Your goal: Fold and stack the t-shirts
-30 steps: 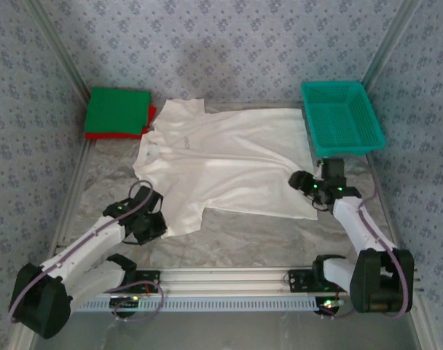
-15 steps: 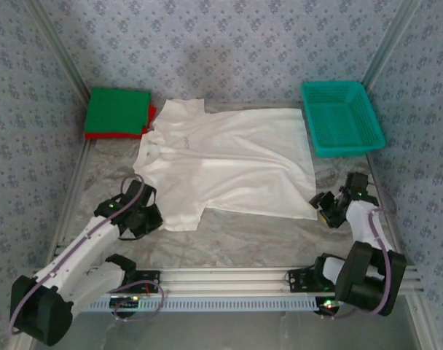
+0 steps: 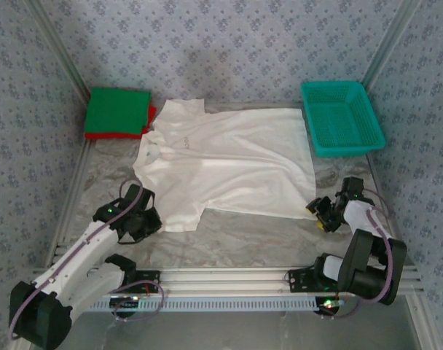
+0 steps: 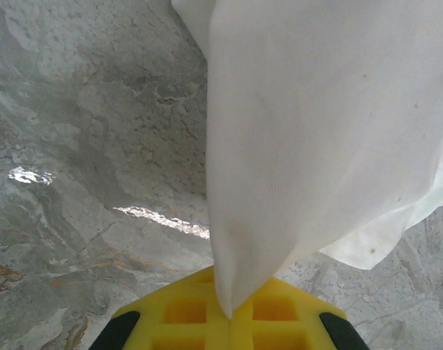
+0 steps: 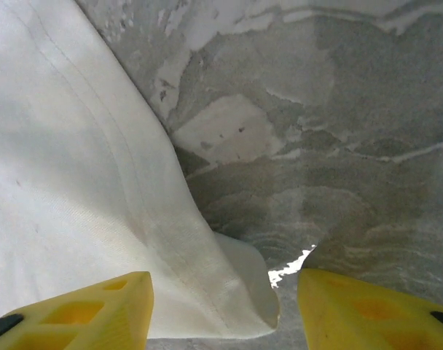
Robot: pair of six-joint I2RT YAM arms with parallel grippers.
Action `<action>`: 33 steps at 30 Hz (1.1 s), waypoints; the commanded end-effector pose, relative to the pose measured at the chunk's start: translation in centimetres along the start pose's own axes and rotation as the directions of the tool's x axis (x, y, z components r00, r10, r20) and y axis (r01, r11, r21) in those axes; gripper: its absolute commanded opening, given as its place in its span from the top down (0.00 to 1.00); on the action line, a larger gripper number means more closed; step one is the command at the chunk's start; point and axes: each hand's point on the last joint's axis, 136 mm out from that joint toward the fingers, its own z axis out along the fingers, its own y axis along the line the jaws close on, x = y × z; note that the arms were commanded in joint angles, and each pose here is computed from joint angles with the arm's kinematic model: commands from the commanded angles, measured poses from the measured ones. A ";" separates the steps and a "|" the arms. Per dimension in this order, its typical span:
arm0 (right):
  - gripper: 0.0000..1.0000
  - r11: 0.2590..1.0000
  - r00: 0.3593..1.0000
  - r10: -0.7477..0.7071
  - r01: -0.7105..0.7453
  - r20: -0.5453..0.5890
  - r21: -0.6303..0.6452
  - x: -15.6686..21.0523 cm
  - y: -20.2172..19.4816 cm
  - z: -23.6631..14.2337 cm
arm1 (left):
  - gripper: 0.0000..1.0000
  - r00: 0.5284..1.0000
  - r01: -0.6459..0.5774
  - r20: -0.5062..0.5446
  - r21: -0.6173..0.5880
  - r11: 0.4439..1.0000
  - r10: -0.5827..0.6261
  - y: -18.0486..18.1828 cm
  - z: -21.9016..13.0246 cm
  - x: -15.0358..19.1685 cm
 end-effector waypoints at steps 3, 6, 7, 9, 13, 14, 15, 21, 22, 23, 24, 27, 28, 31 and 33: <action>0.61 0.998 0.999 0.009 -0.006 0.043 -0.063 -1.2 1.4 1.0 | 1.00 1.000 0.009 0.020 0.013 1.000 -0.009 -0.2 -0.2 -0.6; 0.70 0.998 0.999 0.000 0.003 0.052 -0.069 -1.4 1.6 1.6 | 1.00 1.000 0.008 0.030 0.015 1.000 -0.008 -0.2 -0.2 -0.9; 0.74 0.998 0.998 -0.006 0.010 0.056 -0.070 -1.4 1.7 1.7 | 1.00 0.999 0.012 0.030 0.017 1.000 -0.013 -0.2 -0.2 -1.0; 0.79 0.997 0.998 -0.012 0.017 0.062 -0.072 -1.6 1.8 1.9 | 1.00 0.999 0.014 0.035 0.027 1.000 -0.015 -0.3 -0.3 -1.2; 1.00 0.997 0.997 0.005 0.001 0.078 -0.080 -1.7 2.1 1.1 | 1.00 0.998 0.011 0.061 0.041 0.999 -0.014 -0.7 -1.1 -2.1; 1.00 0.997 0.995 0.000 0.008 0.096 -0.079 -1.8 2.3 0.3 | 1.00 0.997 0.006 0.073 0.048 0.999 -0.010 -1.0 -1.6 -2.4; 1.00 0.997 0.994 -0.005 0.013 0.109 -0.077 -1.9 2.5 -0.4 | 1.00 0.996 -0.002 0.086 0.052 0.999 -0.003 -1.1 -2.1 -2.6; 1.00 0.993 0.992 0.045 -0.031 0.118 -0.116 -0.6 2.7 -4.2 | 1.00 0.984 -0.031 0.179 0.121 0.992 0.009 -1.7 -4.9 -3.3; 1.00 0.991 0.993 0.051 -0.037 0.109 -0.128 -0.3 2.7 -4.4 | 1.00 0.982 -0.027 0.190 0.139 0.990 0.000 -1.6 -5.3 -3.2; 1.00 0.991 0.993 0.048 -0.033 0.109 -0.133 -0.1 2.7 -4.7 | 1.00 0.980 -0.026 0.198 0.159 0.987 -0.007 -1.6 -5.7 -3.0; 1.00 0.991 0.993 0.045 -0.031 0.109 -0.131 0.2 2.7 -4.8 | 1.00 0.979 -0.027 0.205 0.174 0.984 -0.009 -1.6 -6.1 -2.8; 1.00 0.989 0.992 0.042 -0.024 0.116 -0.147 1.0 2.7 -5.5 | 1.00 0.975 -0.039 0.223 0.213 0.976 -0.010 -1.2 -7.8 -2.1; 1.00 0.987 0.992 0.039 -0.019 0.123 -0.159 1.3 2.8 -6.0 | 1.00 0.973 -0.049 0.232 0.234 0.971 -0.006 -1.3 -8.7 -1.9; 1.00 0.985 0.987 0.029 0.000 0.160 -0.175 1.9 3.1 -7.7 | 1.00 0.961 -0.079 0.278 0.275 0.958 0.000 -1.4 -11.6 -1.6; 1.00 0.982 0.980 0.043 -0.006 0.194 -0.186 1.7 3.2 -8.4 | 1.00 0.954 -0.104 0.300 0.291 0.951 0.013 -1.6 -12.8 -1.6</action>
